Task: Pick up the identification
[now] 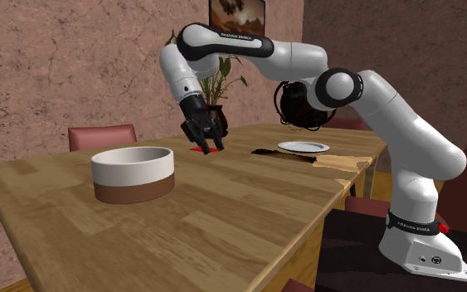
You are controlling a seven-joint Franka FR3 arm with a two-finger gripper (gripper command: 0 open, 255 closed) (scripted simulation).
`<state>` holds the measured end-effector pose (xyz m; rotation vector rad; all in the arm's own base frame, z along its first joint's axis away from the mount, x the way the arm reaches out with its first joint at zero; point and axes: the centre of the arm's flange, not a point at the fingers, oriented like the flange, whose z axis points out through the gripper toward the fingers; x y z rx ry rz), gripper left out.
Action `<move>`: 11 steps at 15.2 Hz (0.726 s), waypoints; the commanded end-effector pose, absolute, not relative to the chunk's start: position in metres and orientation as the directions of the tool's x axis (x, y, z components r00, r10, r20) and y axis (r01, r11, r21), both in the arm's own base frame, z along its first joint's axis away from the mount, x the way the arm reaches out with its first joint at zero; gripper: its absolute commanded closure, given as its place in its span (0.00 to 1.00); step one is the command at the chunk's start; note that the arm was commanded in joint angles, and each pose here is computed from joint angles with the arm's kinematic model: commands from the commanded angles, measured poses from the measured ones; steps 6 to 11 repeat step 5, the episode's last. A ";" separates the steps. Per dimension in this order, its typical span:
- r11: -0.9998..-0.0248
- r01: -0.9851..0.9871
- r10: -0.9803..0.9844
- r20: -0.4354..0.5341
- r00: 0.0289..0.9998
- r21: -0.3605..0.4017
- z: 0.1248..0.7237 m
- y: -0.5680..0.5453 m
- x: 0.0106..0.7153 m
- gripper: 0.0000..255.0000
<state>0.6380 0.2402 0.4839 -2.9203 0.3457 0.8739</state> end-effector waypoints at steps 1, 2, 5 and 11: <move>-0.972 -0.235 -0.193 -0.550 0.812 -0.006 0.494 0.239 0.638 1.00; -0.972 -0.235 -0.193 -0.550 0.812 -0.006 0.500 0.239 0.638 1.00; -0.972 -0.235 -0.193 -0.550 0.812 -0.006 0.506 0.239 0.638 1.00; -0.972 -0.235 -0.193 -0.550 0.812 -0.006 0.506 0.239 0.638 1.00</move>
